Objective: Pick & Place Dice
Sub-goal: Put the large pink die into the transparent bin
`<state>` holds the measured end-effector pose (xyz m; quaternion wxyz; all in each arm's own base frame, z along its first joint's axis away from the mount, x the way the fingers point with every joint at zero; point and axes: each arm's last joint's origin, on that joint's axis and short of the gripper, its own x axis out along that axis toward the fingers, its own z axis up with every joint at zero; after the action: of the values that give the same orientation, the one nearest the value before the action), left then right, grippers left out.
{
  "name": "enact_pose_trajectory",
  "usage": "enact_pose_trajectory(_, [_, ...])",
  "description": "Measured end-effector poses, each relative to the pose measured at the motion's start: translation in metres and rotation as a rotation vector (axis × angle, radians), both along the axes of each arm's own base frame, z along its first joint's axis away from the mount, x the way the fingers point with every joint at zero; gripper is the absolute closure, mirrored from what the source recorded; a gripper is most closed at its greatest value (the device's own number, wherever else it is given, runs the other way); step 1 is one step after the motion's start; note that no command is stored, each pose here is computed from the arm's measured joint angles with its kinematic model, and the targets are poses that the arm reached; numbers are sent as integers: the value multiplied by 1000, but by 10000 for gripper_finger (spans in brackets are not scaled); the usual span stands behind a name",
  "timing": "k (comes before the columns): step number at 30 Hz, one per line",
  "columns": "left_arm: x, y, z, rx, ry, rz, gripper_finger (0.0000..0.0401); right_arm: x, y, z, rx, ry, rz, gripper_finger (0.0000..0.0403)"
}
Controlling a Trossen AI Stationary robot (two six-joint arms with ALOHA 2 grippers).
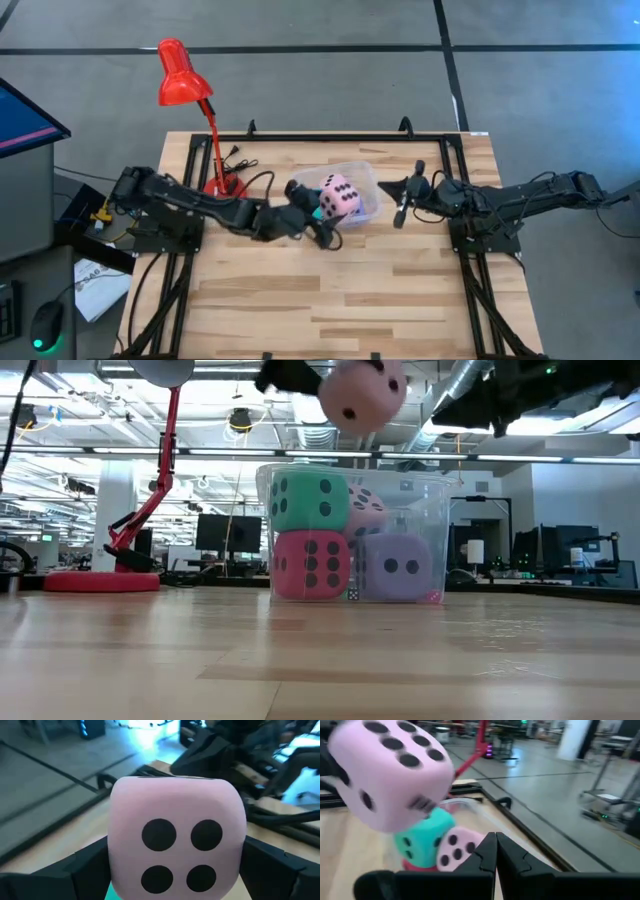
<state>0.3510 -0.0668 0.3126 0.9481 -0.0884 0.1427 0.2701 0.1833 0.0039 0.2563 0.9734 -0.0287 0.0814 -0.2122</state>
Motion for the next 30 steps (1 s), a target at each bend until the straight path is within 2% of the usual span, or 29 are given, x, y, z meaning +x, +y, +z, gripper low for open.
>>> enact_pose_trajectory(3, [16, 17, -14, 61, 41, 14, 51, -1, 1, 0, -9, -4, -60, 403])
enact_pose_trajectory(6, [32, 33, -27, 63, 39, 11, 50, -2, 4, 1, -18, -10, -92, 403])
enact_pose_trajectory(12, [55, 53, -49, 77, 37, -106, 50, -3, 11, 5, -39, -42, -88, 403])
enact_pose_trajectory(17, [59, 60, -55, 142, 77, -115, 50, -3, 14, 6, -40, -52, -63, 403])
enact_pose_trajectory(20, [59, 62, -55, 147, 74, -106, 50, -1, 14, 7, -27, -61, 5, 403])
enact_pose_trajectory(24, [58, 62, -55, 159, 77, -80, 45, 6, 13, 6, -6, -85, 99, 403])
enact_pose_trajectory(30, [58, 62, -57, 161, 101, -79, 25, 25, 7, -2, 0, -99, 122, 403])
